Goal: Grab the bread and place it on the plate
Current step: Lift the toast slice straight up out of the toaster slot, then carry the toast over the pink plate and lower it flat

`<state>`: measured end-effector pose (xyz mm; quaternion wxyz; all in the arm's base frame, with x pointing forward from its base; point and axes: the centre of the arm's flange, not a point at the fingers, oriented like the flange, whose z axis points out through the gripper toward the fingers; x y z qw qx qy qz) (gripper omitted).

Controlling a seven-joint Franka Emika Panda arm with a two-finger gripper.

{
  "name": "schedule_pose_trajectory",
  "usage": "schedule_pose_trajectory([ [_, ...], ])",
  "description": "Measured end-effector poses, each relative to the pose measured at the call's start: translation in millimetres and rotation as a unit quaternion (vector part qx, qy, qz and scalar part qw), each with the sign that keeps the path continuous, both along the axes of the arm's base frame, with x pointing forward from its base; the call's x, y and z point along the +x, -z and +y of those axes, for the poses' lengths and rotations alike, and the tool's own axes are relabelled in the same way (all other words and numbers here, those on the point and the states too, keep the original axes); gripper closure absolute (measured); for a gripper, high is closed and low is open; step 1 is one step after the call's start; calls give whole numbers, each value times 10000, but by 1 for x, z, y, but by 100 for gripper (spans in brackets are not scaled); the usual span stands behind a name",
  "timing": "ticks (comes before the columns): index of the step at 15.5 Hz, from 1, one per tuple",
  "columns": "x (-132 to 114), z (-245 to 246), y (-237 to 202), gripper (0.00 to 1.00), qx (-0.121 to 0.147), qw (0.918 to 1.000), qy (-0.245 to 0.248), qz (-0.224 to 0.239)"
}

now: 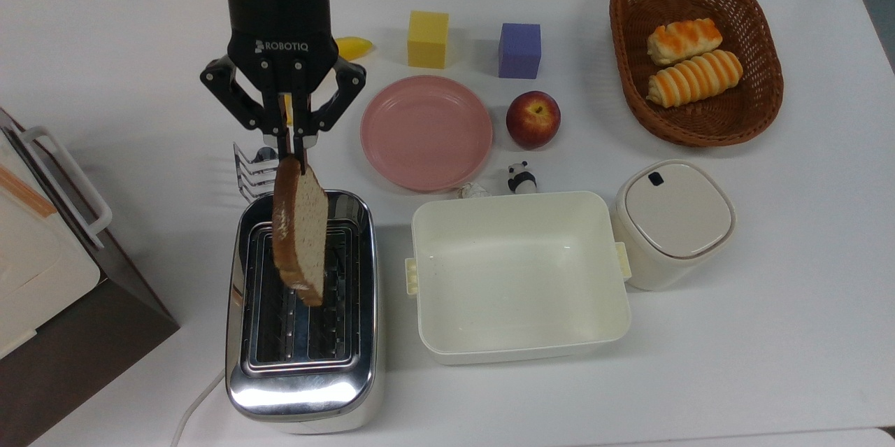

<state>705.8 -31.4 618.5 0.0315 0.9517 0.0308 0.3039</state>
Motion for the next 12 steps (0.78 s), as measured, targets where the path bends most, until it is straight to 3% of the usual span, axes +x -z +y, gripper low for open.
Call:
schedule_pose_trajectory([
  [4, -18, 0, 12, 92, -300, 9970, -509, 506],
  [12, -51, 1, 19, 92, -677, 9758, -1456, 1484],
])
